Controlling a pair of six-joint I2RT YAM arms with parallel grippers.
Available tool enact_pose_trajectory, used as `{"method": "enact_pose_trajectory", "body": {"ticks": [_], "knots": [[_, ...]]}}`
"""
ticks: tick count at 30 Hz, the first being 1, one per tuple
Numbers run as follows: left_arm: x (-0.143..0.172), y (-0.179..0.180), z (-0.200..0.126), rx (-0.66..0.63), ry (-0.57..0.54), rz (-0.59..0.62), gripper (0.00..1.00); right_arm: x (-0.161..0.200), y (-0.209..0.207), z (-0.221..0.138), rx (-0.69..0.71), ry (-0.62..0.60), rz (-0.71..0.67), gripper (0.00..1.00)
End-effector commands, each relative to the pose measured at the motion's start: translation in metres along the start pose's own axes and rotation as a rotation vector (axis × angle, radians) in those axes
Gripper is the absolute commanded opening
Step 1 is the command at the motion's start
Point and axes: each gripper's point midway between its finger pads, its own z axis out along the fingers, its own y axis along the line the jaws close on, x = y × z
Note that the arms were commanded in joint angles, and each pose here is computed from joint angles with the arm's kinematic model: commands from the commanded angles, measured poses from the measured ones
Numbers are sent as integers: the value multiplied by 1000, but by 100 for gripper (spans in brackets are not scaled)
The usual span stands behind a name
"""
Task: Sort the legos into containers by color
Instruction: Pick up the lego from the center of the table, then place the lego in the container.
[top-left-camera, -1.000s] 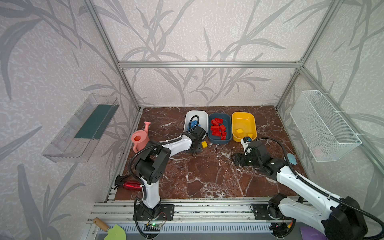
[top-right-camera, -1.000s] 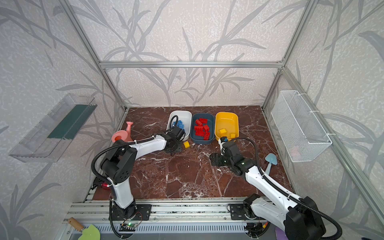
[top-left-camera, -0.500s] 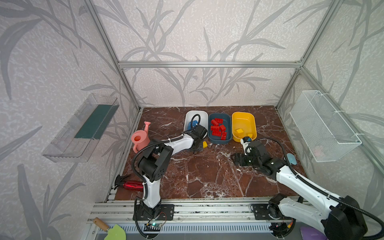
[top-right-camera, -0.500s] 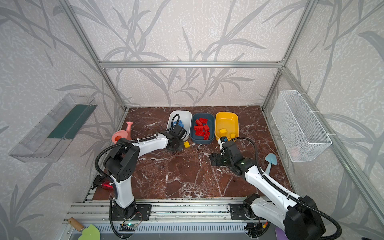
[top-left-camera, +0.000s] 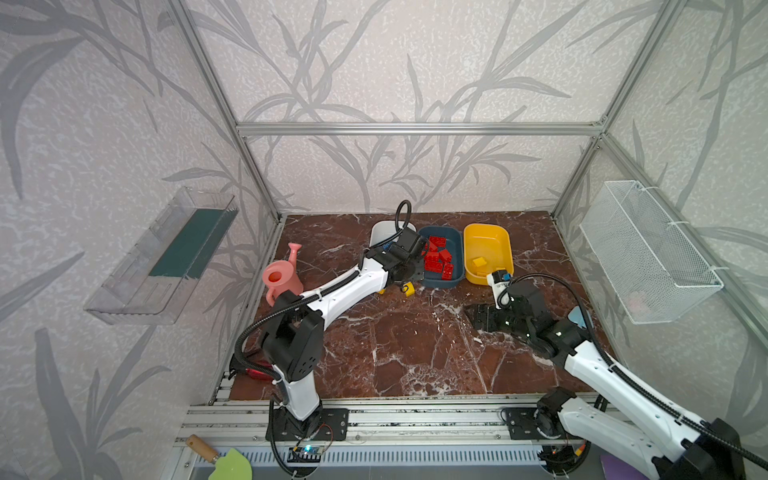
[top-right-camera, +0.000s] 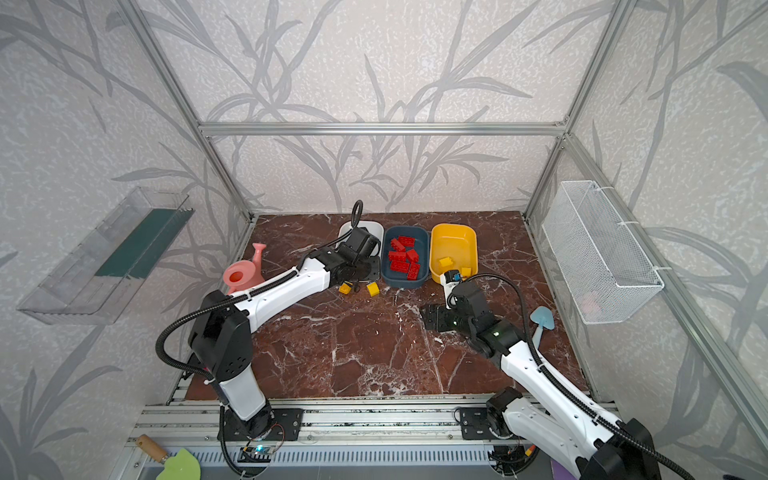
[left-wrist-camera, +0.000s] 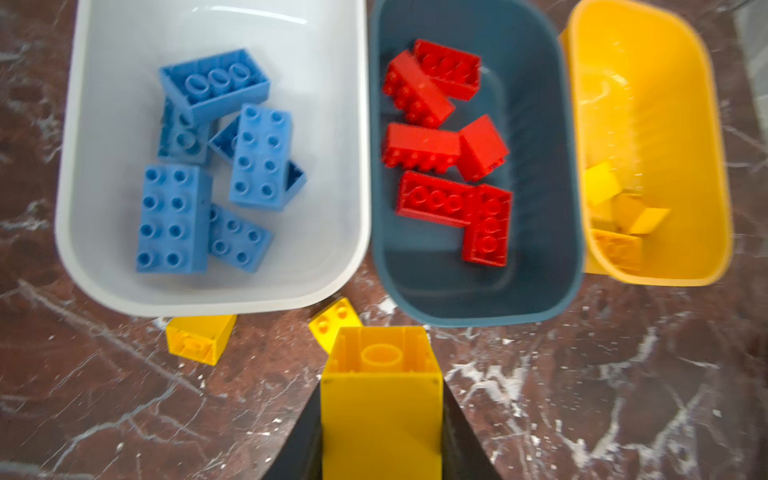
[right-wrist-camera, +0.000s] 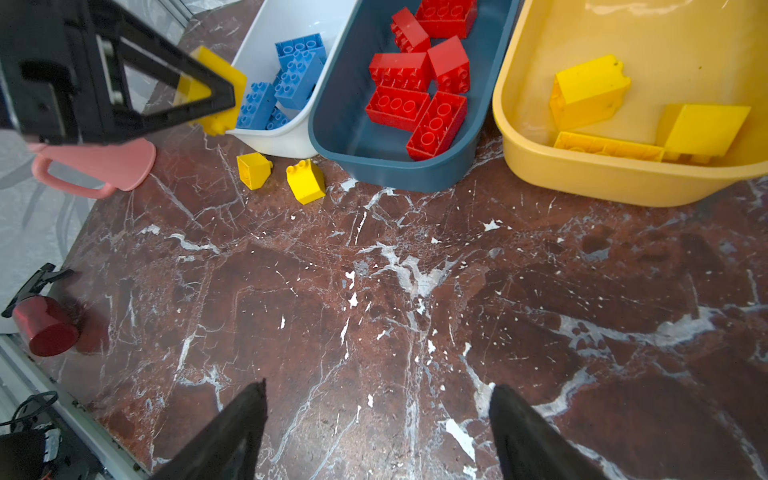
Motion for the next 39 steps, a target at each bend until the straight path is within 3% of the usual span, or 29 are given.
{"method": "enact_pose_trajectory", "body": {"ticks": [1, 13, 17, 26, 28, 32, 39], "knots": [[-8, -35, 3, 73, 18, 64, 27, -14, 17, -14, -63, -42, -33, 84], [-32, -165, 58, 412, 79, 143, 27, -25, 36, -37, -154, -108, -90, 84], [-35, -186, 82, 458, 99, 154, 27, -26, 38, -38, -158, -106, -94, 84], [-30, -197, 121, 516, 97, 135, 34, -25, 36, -39, -145, -105, -100, 84], [-30, -198, 122, 523, 97, 138, 42, -25, 35, -39, -141, -101, -99, 84], [-34, -198, 115, 524, 86, 152, 62, -27, 36, -40, -139, -102, -96, 84], [-78, -175, 70, 474, 17, 128, 72, -15, 40, -25, -87, -44, -171, 84]]}}
